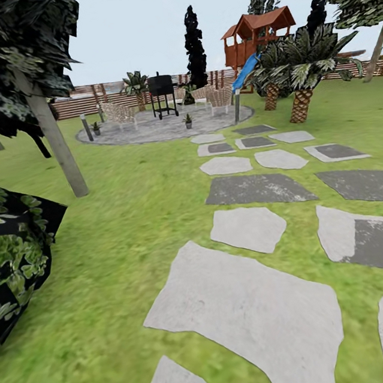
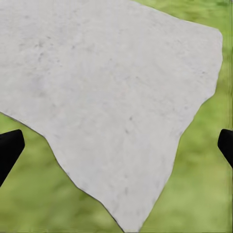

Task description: Pick up the pesticide atomizer in the garden and spray insectifuge to fully cover both potted plants in the garden.

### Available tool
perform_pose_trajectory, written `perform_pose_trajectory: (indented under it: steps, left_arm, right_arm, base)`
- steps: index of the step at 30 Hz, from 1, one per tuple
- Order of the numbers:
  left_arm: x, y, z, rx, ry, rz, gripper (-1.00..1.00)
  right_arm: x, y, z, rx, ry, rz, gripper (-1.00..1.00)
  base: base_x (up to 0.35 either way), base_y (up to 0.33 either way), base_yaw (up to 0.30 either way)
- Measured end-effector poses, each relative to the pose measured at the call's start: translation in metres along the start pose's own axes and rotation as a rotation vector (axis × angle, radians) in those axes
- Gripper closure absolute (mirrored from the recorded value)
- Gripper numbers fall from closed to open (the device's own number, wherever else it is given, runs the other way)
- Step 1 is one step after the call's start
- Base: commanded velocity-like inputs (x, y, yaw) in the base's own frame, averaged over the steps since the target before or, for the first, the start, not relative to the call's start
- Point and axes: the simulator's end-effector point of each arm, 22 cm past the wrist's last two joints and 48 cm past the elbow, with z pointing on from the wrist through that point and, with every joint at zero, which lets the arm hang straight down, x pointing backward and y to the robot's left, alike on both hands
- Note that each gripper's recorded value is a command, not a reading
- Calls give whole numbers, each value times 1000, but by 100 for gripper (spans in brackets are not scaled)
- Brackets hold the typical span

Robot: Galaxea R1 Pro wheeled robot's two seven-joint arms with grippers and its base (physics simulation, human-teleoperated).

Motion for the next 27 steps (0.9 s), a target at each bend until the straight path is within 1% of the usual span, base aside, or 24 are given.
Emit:
perform_pose_trajectory:
  steps: [3,6,27]
  left_arm:
    - [0,0,0,0,0,0,100]
    - [0,0,0,-2,1,-4,100]
    - [0,2,0,-9,-1,-11,100]
  right_arm:
    - [0,0,0,0,0,0,-100]
    - [0,0,0,1,1,1,-100]
    - [0,-2,0,5,-1,0,-100]
  base:
    - [290,-195,-214]
    - [293,-182,-74]
    - [296,-175,-3]
